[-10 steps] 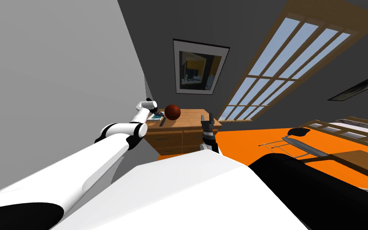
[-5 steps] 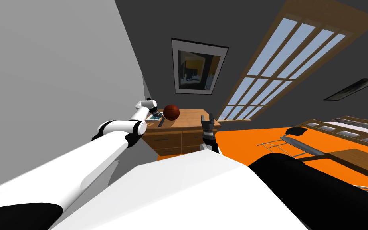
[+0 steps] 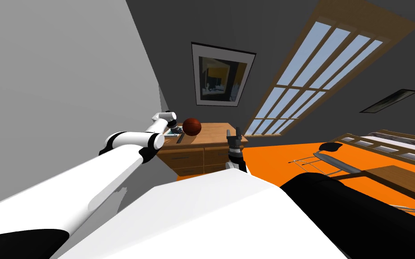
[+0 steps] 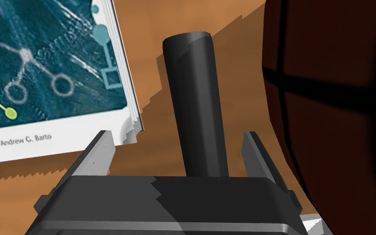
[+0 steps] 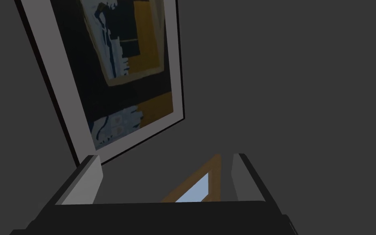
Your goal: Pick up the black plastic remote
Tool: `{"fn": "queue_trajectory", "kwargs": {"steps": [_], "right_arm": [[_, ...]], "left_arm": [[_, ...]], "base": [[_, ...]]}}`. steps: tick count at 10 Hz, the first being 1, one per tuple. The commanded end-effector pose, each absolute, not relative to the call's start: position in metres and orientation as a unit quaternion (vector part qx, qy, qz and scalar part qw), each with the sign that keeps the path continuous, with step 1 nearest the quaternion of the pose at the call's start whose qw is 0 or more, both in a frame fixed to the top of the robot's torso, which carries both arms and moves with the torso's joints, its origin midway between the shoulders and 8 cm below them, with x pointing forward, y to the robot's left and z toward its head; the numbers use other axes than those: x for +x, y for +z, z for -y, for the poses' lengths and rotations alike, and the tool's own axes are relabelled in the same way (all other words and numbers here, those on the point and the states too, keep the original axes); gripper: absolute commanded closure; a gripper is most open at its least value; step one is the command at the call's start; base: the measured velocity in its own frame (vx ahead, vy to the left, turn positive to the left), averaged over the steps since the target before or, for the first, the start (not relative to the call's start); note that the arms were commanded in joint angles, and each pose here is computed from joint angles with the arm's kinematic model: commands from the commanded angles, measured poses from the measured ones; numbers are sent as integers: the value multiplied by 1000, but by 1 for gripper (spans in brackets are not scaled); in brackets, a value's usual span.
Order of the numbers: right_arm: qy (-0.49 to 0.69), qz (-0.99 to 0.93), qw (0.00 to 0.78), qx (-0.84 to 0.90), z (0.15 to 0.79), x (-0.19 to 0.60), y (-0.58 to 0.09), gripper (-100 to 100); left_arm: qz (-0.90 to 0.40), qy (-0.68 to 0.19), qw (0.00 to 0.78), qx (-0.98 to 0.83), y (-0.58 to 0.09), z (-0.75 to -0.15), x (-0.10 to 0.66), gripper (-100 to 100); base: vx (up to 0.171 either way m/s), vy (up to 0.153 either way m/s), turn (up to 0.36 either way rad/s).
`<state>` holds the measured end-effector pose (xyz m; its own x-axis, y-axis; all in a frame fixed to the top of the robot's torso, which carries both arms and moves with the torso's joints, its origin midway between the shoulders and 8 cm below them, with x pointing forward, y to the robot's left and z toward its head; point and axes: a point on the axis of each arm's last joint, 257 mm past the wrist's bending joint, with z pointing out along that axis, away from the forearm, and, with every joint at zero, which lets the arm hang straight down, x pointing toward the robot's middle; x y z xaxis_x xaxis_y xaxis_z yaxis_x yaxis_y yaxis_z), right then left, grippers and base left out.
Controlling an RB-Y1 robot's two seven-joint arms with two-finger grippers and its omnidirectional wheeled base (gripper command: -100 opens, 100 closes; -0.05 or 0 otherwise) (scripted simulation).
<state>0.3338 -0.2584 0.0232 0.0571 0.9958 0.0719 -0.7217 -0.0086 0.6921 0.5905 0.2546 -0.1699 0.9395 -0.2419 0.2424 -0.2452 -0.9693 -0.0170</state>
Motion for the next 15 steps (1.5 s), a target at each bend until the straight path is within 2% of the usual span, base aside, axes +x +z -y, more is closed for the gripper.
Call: {"fn": "queue_trajectory", "kwargs": {"steps": [1, 6, 10, 11, 12, 15], "right_arm": [[646, -232, 665, 295, 258, 334, 23, 0], [646, -232, 665, 295, 258, 334, 23, 0], [646, -232, 665, 295, 258, 334, 23, 0], [646, -232, 665, 295, 258, 334, 23, 0], [646, -232, 665, 295, 258, 334, 23, 0], [646, -232, 665, 295, 258, 334, 23, 0]], "left_arm": [[116, 100, 10, 988, -173, -257, 580, -100], [79, 13, 17, 997, -181, -263, 538, -100], [76, 7, 17, 997, -181, -264, 534, -100], [75, 4, 17, 997, -182, -264, 533, 0], [77, 4, 17, 997, -196, -267, 532, -100], [76, 1, 18, 997, -200, -268, 530, -100]], "base": [[8, -20, -9], [6, -20, -18], [2, -4, -3], [0, 0, 0], [9, -23, 22], [6, -14, 8]]}}
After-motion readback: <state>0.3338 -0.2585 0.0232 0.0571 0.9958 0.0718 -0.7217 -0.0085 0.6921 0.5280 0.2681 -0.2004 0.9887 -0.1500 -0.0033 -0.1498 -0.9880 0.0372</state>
